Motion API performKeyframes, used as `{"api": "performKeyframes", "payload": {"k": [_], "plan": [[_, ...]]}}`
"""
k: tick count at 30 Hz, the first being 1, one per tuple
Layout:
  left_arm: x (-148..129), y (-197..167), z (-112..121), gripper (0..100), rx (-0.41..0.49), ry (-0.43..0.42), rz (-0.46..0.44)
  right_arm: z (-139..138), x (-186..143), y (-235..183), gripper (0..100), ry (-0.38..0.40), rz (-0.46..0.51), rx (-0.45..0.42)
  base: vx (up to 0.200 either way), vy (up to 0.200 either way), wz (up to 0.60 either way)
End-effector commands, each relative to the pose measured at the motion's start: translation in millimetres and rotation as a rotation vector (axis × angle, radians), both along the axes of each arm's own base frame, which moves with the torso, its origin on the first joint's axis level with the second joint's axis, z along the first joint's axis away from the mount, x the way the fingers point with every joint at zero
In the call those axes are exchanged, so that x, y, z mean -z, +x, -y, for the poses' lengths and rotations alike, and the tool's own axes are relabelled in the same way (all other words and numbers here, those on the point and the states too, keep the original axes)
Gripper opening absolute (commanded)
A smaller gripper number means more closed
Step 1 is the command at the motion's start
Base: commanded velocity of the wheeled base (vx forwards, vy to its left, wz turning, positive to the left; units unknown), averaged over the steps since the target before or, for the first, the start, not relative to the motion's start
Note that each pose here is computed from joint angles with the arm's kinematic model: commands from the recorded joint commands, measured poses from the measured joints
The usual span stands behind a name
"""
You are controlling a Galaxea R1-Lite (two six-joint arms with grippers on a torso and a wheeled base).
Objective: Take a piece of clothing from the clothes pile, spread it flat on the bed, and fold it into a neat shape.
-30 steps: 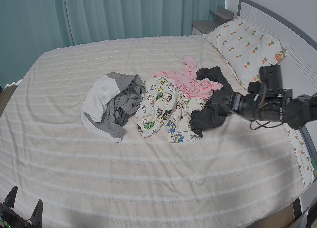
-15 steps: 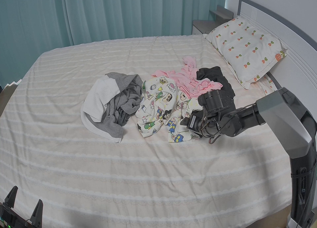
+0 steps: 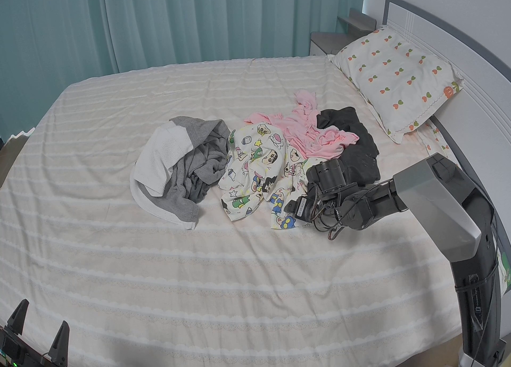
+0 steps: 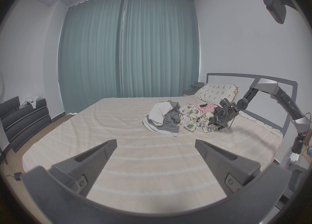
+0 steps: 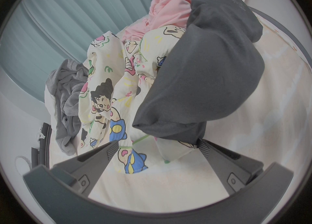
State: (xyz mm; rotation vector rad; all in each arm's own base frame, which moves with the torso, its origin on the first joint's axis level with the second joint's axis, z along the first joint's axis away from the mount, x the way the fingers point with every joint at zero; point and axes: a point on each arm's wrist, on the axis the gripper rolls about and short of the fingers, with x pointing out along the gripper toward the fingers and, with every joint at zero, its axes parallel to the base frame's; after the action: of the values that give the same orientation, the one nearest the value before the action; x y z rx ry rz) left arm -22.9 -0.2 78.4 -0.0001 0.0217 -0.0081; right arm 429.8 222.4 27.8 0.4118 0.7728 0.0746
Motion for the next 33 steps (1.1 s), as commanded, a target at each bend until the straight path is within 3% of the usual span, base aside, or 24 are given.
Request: {"api": "performKeyframes", "payload": {"k": [1,6,17,26,27,33], "plan": [[3,0,0,100,0.0,0.0,0.003,-7,8,7,100,-0.022,0.026,0.02,0.0,0.0,0.0],[3,0,0,100,0.0,0.0,0.003,-11,8,14,100,-0.045,0.044,0.047,0.0,0.0,0.0],[3,0,0,100,0.0,0.0,0.003,-42,0,6,100,-0.079,0.044,0.017,0.0,0.0,0.0],[3,0,0,100,0.0,0.0,0.003,-45,4,15,100,-0.108,0.028,0.042,0.0,0.0,0.0],[3,0,0,100,0.0,0.0,0.003,-45,5,15,0,-0.109,0.027,0.043,0.0,0.0,0.0],[3,0,0,100,0.0,0.0,0.003,-46,4,13,0,-0.113,0.025,0.042,0.0,0.0,0.0]]}}
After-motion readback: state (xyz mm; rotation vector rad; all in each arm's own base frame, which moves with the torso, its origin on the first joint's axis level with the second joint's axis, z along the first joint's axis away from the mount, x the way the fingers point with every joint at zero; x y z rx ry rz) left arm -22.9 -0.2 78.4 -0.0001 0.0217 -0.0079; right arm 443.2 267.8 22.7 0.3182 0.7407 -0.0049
